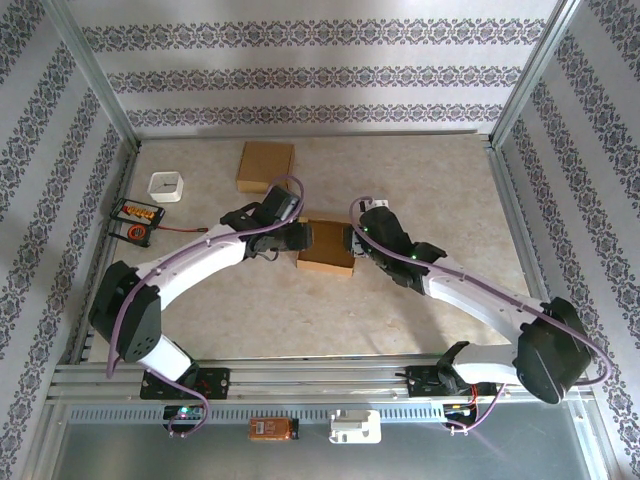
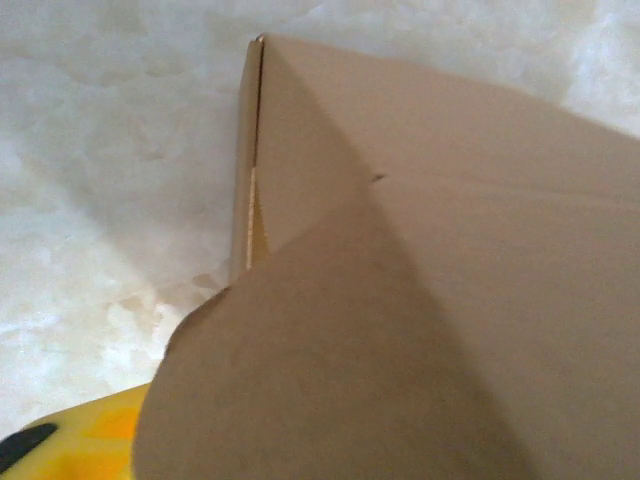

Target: Fold the paper box

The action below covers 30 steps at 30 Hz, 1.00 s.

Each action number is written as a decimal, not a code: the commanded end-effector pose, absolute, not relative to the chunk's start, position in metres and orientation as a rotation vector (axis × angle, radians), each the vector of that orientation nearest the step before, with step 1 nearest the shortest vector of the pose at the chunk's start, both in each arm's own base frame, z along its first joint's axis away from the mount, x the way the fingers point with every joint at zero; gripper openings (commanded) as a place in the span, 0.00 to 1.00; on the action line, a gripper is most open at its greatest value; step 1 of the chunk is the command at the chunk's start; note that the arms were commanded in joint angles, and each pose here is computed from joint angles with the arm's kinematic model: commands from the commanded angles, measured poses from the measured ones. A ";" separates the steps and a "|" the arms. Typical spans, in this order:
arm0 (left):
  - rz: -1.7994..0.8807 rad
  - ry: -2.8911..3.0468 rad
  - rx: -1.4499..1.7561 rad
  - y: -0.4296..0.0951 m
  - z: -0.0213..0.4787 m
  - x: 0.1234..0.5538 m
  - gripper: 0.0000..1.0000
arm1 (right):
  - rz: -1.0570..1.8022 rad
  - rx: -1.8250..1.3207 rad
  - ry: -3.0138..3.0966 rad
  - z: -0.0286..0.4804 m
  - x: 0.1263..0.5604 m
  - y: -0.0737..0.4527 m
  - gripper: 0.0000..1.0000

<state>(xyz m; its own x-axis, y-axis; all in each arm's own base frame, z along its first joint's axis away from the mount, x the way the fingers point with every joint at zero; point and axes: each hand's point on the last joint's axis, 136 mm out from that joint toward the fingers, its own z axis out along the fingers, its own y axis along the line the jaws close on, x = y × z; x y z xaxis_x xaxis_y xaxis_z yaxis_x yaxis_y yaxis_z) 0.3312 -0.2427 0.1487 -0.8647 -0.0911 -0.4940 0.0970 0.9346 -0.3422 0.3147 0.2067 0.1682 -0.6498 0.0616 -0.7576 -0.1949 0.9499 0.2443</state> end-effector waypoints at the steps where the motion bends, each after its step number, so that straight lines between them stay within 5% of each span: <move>1: -0.560 2.504 0.013 -0.252 0.168 0.326 0.57 | 0.394 -0.098 2.221 0.176 0.311 0.206 0.53; 4: -0.579 2.484 0.020 -0.253 0.177 0.320 0.65 | 0.414 -0.101 2.217 0.183 0.306 0.204 0.63; 11: -0.594 2.391 0.029 -0.243 0.217 0.302 0.67 | 0.568 -0.152 2.150 0.227 0.287 0.211 0.71; 19: -0.625 2.249 -0.021 -0.229 0.281 0.323 0.65 | 0.686 0.005 2.087 0.289 0.293 0.200 0.70; 30: -0.814 2.418 -0.067 -0.236 0.263 0.382 0.65 | 0.868 0.283 2.368 0.257 0.330 0.198 0.64</move>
